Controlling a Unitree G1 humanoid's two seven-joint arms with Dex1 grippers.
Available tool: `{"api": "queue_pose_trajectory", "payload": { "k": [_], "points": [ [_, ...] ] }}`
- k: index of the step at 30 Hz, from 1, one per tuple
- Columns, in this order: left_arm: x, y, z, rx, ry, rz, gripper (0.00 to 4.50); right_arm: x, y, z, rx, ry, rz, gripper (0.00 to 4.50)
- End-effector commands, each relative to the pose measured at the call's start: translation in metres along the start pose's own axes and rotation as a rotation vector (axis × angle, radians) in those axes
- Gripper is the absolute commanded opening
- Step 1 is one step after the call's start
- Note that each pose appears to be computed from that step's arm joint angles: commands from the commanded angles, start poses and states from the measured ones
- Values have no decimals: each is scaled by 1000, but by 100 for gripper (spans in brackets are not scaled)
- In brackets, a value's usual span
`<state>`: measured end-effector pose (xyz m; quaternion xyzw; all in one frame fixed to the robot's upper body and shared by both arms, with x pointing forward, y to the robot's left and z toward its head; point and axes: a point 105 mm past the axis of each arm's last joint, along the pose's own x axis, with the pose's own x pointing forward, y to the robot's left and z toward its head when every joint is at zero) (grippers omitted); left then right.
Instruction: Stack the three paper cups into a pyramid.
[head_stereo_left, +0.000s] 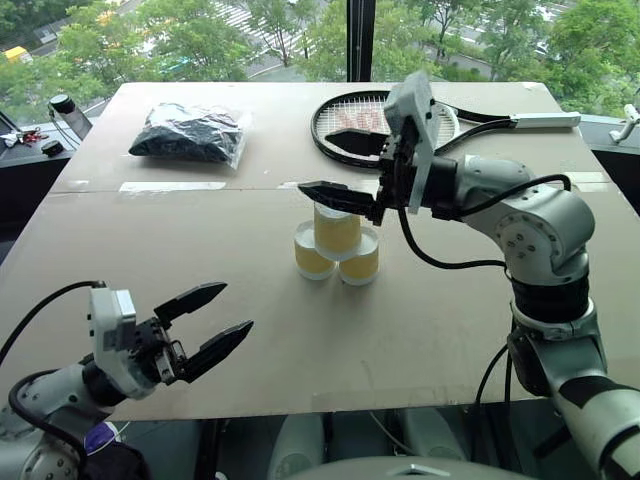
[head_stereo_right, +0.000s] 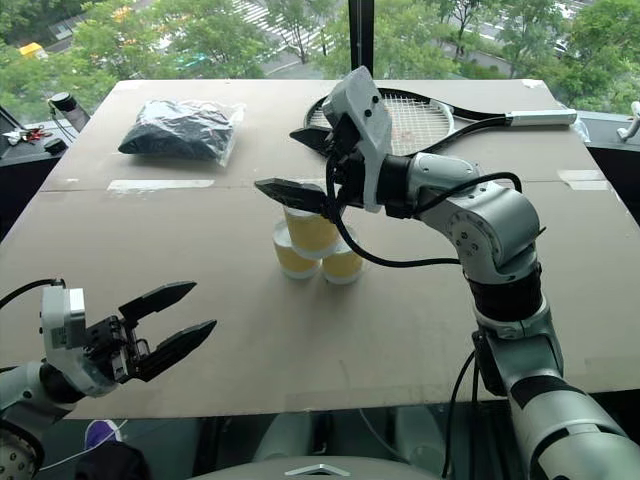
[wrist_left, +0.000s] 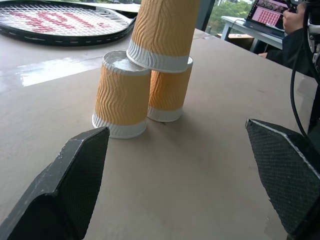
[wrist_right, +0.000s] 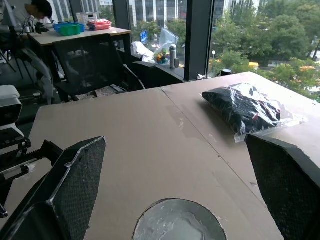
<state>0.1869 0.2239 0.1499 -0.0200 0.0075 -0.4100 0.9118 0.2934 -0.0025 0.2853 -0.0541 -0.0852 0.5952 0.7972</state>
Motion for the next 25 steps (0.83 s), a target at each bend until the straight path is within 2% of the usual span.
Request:
{"api": "queue_pose_trajectory", "payload": {
  "k": [1, 5, 7, 9, 14, 18, 25],
  "points": [
    [-2, 4, 12, 29, -36, 53, 450, -34, 8, 19, -90, -84, 3, 440],
    [-6, 8, 7, 8, -15, 112, 450, -79, 11, -3, -85, -1, -74, 440],
    [-10, 10, -1, 8, 24, 143, 450, -125, 17, -32, -36, 100, -166, 440],
    [-15, 12, -7, 5, 58, 160, 450, -152, 29, -52, -13, 180, -209, 440],
    [-22, 19, -11, 6, 81, 174, 450, -186, 43, -82, 1, 268, -277, 440],
    [-22, 18, -24, -9, 133, 142, 450, -217, 48, -102, 30, 316, -364, 440],
    [-23, 22, -24, 16, 160, 147, 450, -231, 53, -118, 39, 364, -368, 440]
  ]
}}
